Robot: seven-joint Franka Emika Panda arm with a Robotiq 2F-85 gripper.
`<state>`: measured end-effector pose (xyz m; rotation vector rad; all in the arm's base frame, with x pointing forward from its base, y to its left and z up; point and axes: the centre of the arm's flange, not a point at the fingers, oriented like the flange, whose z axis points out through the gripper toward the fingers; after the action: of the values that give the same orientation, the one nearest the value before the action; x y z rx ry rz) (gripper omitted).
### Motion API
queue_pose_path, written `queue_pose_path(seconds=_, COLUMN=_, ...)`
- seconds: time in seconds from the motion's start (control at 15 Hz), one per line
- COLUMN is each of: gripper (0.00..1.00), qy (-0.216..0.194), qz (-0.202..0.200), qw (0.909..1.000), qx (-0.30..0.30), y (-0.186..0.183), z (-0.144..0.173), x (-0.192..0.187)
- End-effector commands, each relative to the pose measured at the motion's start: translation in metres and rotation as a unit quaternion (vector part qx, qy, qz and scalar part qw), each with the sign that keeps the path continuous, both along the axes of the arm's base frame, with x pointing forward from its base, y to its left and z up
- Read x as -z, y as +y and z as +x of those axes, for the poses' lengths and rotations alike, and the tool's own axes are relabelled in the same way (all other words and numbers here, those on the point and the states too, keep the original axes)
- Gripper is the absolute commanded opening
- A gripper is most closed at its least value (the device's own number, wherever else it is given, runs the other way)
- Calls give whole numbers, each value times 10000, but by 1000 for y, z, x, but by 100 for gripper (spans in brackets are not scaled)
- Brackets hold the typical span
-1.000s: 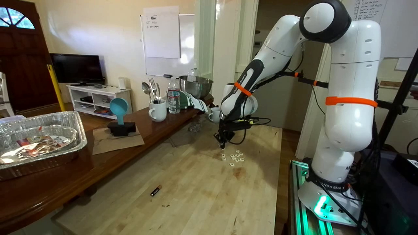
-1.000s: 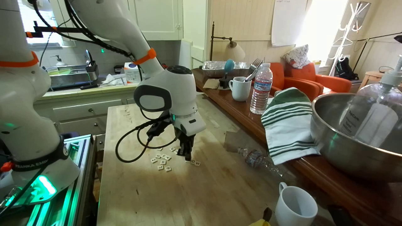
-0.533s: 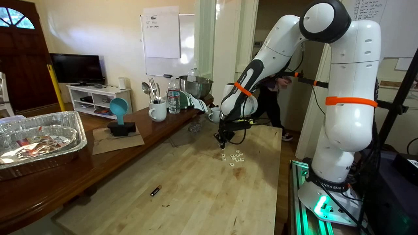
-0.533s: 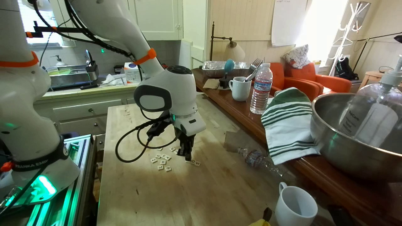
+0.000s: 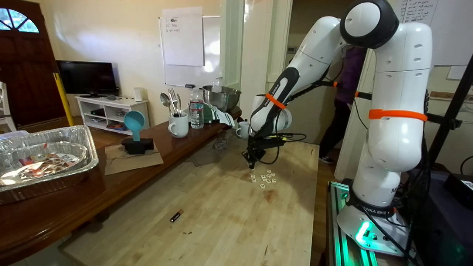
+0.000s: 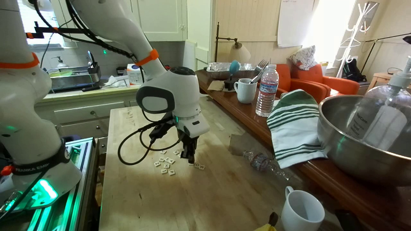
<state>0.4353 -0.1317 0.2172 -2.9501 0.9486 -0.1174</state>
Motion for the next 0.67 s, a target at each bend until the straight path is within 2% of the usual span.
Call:
queue_pose_path(seconds=0.0, gripper=0, qy=88, qz=-36, qw=10000, qx=18, y=4, z=-9, x=-6)
queue_pose_path(seconds=0.4, gripper=0, qy=15, qz=-161, qw=9999, qx=0, y=-1, z=-12, x=-16)
queue_pose_path(seconds=0.6, gripper=0, qy=7, qz=-223, qw=9994, qx=-258, y=-1, z=-13, x=-23)
